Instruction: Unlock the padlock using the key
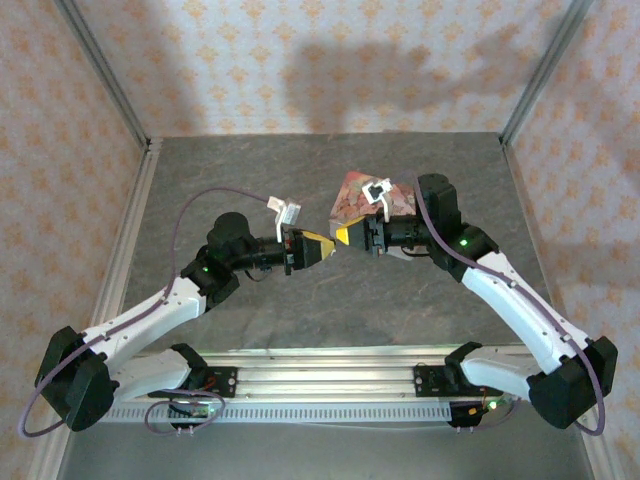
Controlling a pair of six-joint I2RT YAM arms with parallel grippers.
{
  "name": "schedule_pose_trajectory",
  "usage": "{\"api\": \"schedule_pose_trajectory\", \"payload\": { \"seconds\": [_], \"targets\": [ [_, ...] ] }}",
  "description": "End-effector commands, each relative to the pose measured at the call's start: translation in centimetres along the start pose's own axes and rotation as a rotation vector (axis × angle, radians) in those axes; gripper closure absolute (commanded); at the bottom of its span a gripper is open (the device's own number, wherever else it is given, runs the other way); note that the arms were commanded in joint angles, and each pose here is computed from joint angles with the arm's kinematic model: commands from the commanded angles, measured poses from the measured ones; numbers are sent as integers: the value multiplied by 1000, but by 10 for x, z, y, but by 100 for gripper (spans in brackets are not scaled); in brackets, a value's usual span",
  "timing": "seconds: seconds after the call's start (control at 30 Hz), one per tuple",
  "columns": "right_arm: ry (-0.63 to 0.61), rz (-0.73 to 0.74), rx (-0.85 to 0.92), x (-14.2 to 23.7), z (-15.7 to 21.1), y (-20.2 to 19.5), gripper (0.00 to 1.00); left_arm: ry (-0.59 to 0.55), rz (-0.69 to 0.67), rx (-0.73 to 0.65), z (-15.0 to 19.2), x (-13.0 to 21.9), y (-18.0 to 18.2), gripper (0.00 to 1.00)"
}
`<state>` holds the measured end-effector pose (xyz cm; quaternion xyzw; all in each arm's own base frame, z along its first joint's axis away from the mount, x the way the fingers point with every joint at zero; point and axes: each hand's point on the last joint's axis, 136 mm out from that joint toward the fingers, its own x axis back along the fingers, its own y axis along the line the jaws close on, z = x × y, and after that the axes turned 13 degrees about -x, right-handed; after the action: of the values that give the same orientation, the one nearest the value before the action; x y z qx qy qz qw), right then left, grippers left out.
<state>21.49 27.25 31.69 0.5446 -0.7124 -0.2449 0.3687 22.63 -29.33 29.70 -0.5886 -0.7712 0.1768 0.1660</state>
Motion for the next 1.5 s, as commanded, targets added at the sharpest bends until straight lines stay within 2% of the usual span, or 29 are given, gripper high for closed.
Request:
{"api": "schedule_pose_trajectory", "payload": {
  "seconds": [0.0,0.1,0.23,0.47,0.5,0.6,0.67,0.77,0.93,1.03,1.1,1.2,1.27,1.47],
  "targets": [
    [-18,-28,28,3,-3,7,100,-41,32,-40,-18,1,-12,83],
    [-20,-31,21,2,-4,6,100,-39,34,-40,-18,1,-12,88],
    [-19,-32,14,0,-4,5,100,-41,35,-47,-18,1,-13,100],
    [-33,6,-4,-2,-6,-5,100,-38,-15,-63,-16,4,-7,100],
    [-50,35,-10,-1,-8,-9,94,-26,-41,-59,-14,4,-2,100],
    [-127,178,-35,9,-18,-29,61,23,-120,-45,-2,6,14,100],
    [-178,269,-56,19,-25,-40,49,50,-161,-29,6,7,23,100],
    [-247,419,-106,40,-32,-58,43,84,-226,5,16,10,39,100],
    [-384,773,-286,93,-32,-118,32,137,-332,22,23,16,63,100],
    [-484,1061,-488,144,-9,-172,25,189,-432,15,25,21,86,100],
    [-513,1148,-601,163,9,-197,22,231,-512,11,25,25,105,100],
    [-523,1209,-710,177,28,-226,11,271,-626,8,19,28,137,100],
    [-513,1227,-755,179,36,-240,10,283,-689,19,16,28,161,100],
    [-468,1225,-781,163,36,-272,10,335,-768,23,14,8,221,100]
  ]
}}
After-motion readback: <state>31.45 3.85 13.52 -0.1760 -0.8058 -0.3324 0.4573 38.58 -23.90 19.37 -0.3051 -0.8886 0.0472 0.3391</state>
